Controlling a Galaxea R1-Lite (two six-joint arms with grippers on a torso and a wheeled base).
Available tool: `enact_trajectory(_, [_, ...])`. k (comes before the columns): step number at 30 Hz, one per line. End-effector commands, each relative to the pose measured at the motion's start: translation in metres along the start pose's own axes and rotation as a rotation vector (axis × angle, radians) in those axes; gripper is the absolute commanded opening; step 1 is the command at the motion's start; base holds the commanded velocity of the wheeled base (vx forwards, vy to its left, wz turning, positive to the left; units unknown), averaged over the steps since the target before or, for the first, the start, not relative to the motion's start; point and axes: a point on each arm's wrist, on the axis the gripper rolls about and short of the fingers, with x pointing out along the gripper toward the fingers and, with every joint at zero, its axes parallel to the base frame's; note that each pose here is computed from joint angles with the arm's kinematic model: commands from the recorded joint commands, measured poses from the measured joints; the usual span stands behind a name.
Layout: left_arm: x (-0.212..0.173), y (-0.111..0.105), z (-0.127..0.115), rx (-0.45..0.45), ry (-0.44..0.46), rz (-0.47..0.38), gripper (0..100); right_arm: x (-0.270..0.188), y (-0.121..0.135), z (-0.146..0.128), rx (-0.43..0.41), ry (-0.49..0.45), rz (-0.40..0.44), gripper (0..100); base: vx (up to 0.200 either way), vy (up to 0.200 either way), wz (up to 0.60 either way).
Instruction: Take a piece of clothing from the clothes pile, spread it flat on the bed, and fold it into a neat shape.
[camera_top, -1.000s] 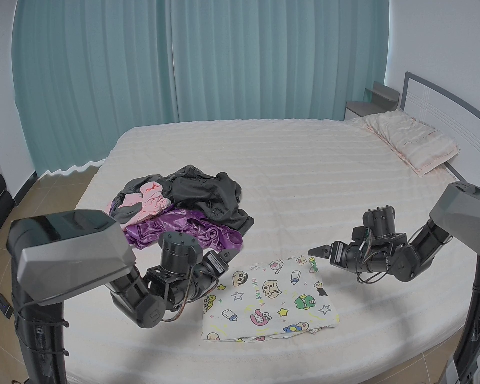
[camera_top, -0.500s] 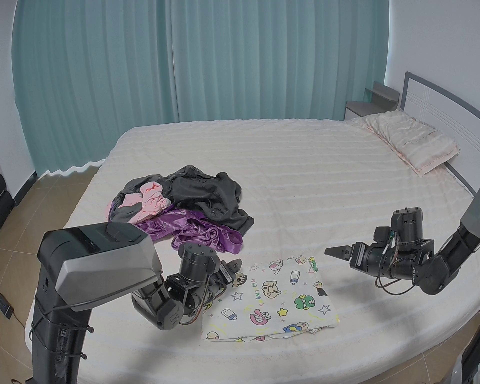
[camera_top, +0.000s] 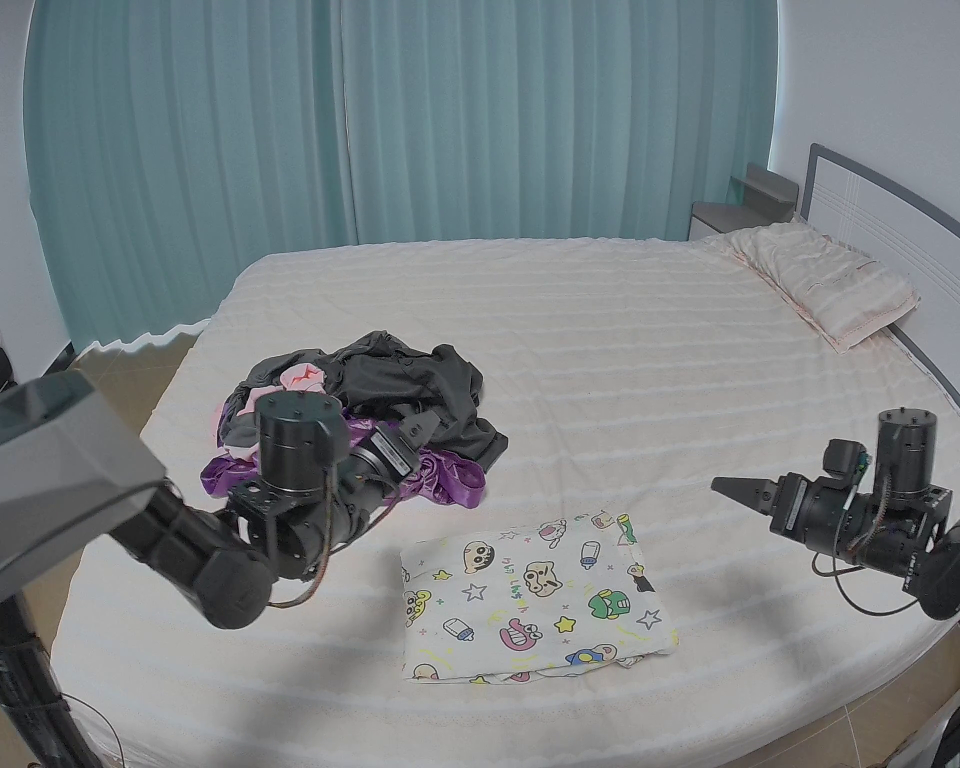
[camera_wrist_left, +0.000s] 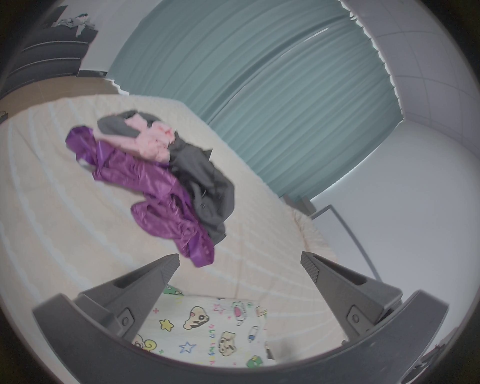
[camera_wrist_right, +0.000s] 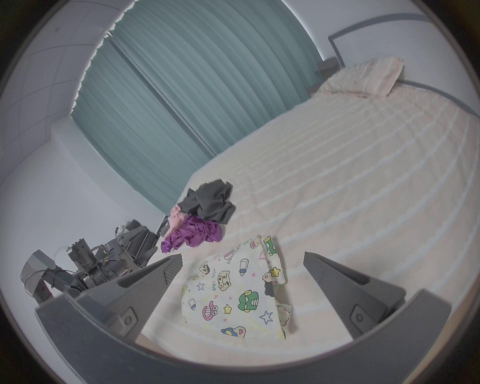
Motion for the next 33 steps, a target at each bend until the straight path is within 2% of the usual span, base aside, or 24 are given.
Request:
enact_trajectory(1, [-0.106,-0.024,0.051,0.062,-0.167,-0.092,100,-0.090,0.013,-0.011,-0.079,-0.205,0.070,100,0.000,0.000,0.00])
enact_trajectory(3, [-0.120,-0.024,0.054,0.093,-0.203,-0.081,100,-0.104,0.013,-0.018,-0.094,-0.228,0.087,100,0.000,0.000,0.00])
enact_trajectory(4, [-0.141,-0.024,0.059,0.113,-0.262,-0.075,100,-0.123,0.013,-0.026,-0.122,-0.272,0.112,100,0.000,0.000,0.00])
enact_trajectory(8, [-0.186,-0.016,0.064,0.144,-0.347,-0.069,100,-0.154,0.009,-0.044,-0.164,-0.351,0.144,100,0.000,0.000,0.00])
enact_trajectory(11, [-0.216,-0.004,0.063,0.203,-0.393,-0.025,100,-0.171,0.000,-0.065,-0.182,-0.353,0.128,100,0.000,0.000,0.00])
enact_trajectory(15, [-0.264,0.005,0.069,0.226,-0.458,-0.034,100,-0.201,-0.013,-0.097,-0.206,-0.393,0.116,100,0.000,0.000,0.00])
enact_trajectory(16, [-0.265,0.006,0.069,0.229,-0.459,-0.030,100,-0.202,-0.013,-0.098,-0.208,-0.393,0.116,100,0.000,0.000,0.00])
enact_trajectory(19, [-0.298,0.020,0.068,0.301,-0.494,0.033,100,-0.215,-0.018,-0.112,-0.249,-0.405,0.082,100,0.000,0.000,0.00])
enact_trajectory(22, [-0.325,0.029,0.068,0.345,-0.542,0.022,100,-0.230,-0.025,-0.136,-0.314,-0.424,-0.002,100,0.000,0.000,0.00])
enact_trajectory(26, [-0.347,0.042,0.065,0.408,-0.612,0.081,100,-0.237,-0.024,-0.140,-0.386,-0.401,-0.032,100,0.000,0.000,0.00])
enact_trajectory(31, [-0.365,0.051,0.061,0.493,-0.684,0.148,100,-0.238,-0.024,-0.139,-0.404,-0.402,-0.037,100,0.000,0.000,0.00])
enact_trajectory(33, [-0.380,0.058,0.055,0.570,-0.754,0.211,100,-0.236,-0.025,-0.141,-0.431,-0.396,-0.057,100,0.000,0.000,0.00])
